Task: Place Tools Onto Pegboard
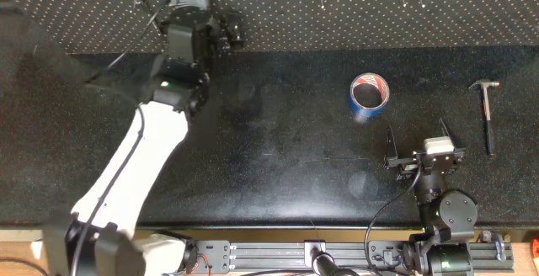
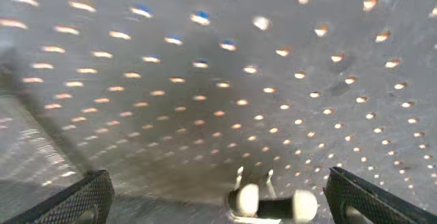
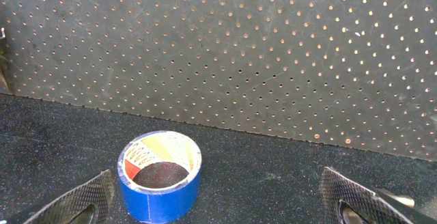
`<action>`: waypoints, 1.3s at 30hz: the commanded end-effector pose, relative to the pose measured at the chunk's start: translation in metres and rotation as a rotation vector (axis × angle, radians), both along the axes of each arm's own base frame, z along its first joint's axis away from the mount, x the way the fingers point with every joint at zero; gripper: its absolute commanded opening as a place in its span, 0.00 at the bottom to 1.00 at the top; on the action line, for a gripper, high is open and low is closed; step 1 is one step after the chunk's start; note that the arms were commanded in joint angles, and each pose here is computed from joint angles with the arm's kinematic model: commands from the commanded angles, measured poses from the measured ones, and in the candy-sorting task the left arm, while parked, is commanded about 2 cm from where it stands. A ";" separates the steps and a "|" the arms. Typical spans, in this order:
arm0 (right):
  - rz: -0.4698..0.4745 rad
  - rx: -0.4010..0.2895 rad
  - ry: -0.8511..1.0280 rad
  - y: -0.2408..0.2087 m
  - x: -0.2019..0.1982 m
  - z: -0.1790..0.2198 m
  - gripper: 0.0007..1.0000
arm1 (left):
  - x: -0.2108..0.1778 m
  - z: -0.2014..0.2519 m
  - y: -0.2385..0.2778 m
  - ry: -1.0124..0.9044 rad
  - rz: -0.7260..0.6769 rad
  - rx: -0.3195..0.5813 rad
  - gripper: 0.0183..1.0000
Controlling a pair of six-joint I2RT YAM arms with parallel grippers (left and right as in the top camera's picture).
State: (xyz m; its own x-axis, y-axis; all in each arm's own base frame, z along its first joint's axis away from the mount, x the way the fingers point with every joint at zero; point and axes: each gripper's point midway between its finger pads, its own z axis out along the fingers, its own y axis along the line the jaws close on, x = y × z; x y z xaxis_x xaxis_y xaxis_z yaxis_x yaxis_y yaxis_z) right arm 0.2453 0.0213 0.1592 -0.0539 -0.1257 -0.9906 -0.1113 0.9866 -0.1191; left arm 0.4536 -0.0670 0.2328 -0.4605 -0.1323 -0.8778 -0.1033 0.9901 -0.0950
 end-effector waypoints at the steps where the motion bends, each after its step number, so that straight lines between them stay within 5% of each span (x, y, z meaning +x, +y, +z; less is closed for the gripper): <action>1: 0.007 -0.006 -0.001 0.002 0.000 -0.001 0.98 | -0.084 0.051 0.039 -0.121 0.041 -0.027 1.00; 4: 0.007 -0.006 -0.001 0.001 0.000 -0.001 0.98 | -0.143 0.019 0.056 -0.182 0.046 -0.064 1.00; 10: 0.007 -0.006 -0.001 0.001 0.000 -0.001 0.98 | -0.184 -0.023 0.067 -0.280 0.030 -0.100 1.00; 21: 0.007 -0.006 -0.001 0.002 0.000 -0.001 0.98 | -0.207 -0.032 0.052 -0.575 -0.079 -0.146 1.00; 27: 0.007 -0.006 -0.001 0.001 0.000 -0.001 0.98 | -0.208 -0.077 0.055 -0.413 -0.057 -0.122 1.00; 30: 0.007 -0.006 -0.001 0.002 0.000 -0.001 0.98 | -0.208 -0.077 0.058 -0.409 -0.093 0.020 1.00; 39: 0.007 -0.006 -0.001 0.002 0.000 -0.001 0.98 | -0.208 -0.077 0.065 -0.409 -0.066 0.028 1.00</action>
State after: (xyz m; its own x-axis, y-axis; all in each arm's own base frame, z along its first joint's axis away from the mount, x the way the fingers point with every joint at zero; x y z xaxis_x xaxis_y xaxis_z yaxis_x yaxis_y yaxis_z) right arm 0.2453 0.0213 0.1595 -0.0536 -0.1257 -0.9906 -0.1109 0.9867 -0.1192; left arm 0.2466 -0.0004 0.1557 -0.0806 -0.1030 -0.9914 -0.0118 0.9947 -0.1024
